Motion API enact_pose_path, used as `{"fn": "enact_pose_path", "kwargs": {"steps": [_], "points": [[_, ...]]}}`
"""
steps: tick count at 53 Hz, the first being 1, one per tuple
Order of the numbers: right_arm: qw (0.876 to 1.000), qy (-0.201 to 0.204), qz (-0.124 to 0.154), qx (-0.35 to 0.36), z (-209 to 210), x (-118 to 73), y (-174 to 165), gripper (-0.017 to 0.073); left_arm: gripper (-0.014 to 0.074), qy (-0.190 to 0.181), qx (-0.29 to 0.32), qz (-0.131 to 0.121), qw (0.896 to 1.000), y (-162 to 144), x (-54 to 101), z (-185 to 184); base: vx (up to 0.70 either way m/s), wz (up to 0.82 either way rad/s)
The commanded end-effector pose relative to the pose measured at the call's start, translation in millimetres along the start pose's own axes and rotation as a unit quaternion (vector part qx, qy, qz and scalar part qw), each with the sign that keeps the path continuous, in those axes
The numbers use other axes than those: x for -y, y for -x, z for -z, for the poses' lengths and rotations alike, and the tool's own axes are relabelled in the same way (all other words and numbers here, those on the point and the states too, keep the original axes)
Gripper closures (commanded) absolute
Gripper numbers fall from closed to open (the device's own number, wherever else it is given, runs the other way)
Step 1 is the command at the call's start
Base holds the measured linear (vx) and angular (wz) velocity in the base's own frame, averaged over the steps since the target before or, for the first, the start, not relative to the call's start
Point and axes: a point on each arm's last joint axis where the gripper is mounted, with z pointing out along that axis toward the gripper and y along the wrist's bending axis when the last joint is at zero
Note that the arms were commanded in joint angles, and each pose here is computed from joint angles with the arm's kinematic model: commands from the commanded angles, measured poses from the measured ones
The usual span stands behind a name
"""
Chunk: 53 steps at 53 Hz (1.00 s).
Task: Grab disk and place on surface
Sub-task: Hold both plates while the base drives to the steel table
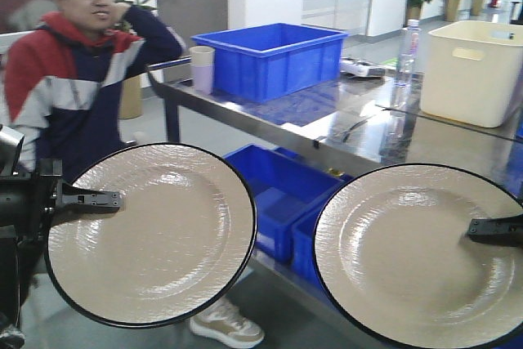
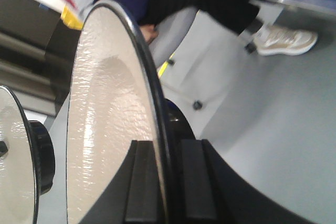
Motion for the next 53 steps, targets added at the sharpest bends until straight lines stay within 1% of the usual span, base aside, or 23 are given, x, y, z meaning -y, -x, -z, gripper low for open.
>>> {"fn": "enact_pose_path", "kwargs": {"steps": [1,32,53], "points": [[0.997,0.055,-0.01,0.045,12.0,-24.1,9.4,0.0568,0.0599,-0.071,0.041,-0.002,0.997,8.2,36.8,11.3,0.43,-0.37],[0.997,0.055,-0.01,0.045,12.0,-24.1,9.4,0.0568,0.0599,-0.071,0.041,-0.002,0.997,8.2,36.7,11.3,0.41,-0.34],[0.997,0.055,-0.01,0.045,12.0,-24.1,9.4,0.0568,0.0599,-0.071,0.041,-0.002,0.997,8.2,36.7,11.3,0.38,-0.48]]}}
